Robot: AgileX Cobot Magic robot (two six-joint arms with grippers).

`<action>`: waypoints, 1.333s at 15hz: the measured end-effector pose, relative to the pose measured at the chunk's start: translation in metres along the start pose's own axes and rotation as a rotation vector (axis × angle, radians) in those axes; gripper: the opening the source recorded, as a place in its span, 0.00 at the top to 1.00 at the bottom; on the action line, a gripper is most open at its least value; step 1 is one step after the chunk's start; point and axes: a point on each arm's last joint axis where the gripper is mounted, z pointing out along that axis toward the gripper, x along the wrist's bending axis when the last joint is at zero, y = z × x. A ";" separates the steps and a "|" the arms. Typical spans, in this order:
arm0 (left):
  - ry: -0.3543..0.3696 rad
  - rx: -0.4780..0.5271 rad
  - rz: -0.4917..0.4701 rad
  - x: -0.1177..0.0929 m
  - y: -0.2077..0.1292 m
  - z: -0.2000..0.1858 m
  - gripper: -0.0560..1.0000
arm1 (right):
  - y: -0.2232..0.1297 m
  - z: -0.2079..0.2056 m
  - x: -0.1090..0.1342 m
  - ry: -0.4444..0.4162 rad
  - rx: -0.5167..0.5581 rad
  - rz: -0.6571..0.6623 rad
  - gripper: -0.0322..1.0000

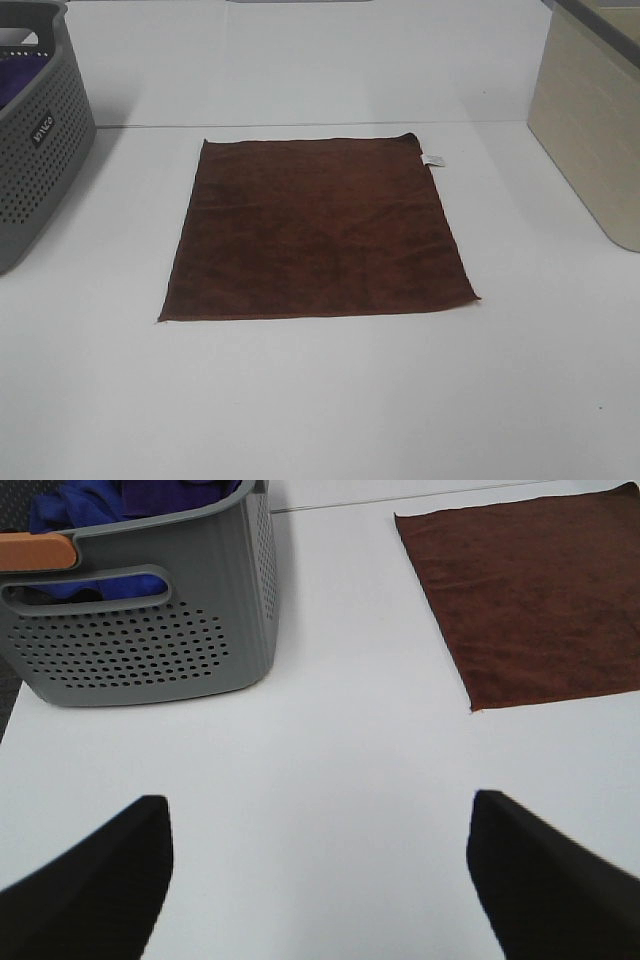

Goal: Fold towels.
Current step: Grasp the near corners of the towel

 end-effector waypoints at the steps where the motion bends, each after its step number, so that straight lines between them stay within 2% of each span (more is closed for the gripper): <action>1: 0.000 0.000 0.000 0.000 0.000 0.000 0.23 | 0.000 0.000 0.000 0.000 0.000 0.000 0.08; 20: 0.003 0.000 0.002 0.000 0.000 0.000 0.23 | 0.000 0.000 0.000 0.002 0.000 0.001 0.08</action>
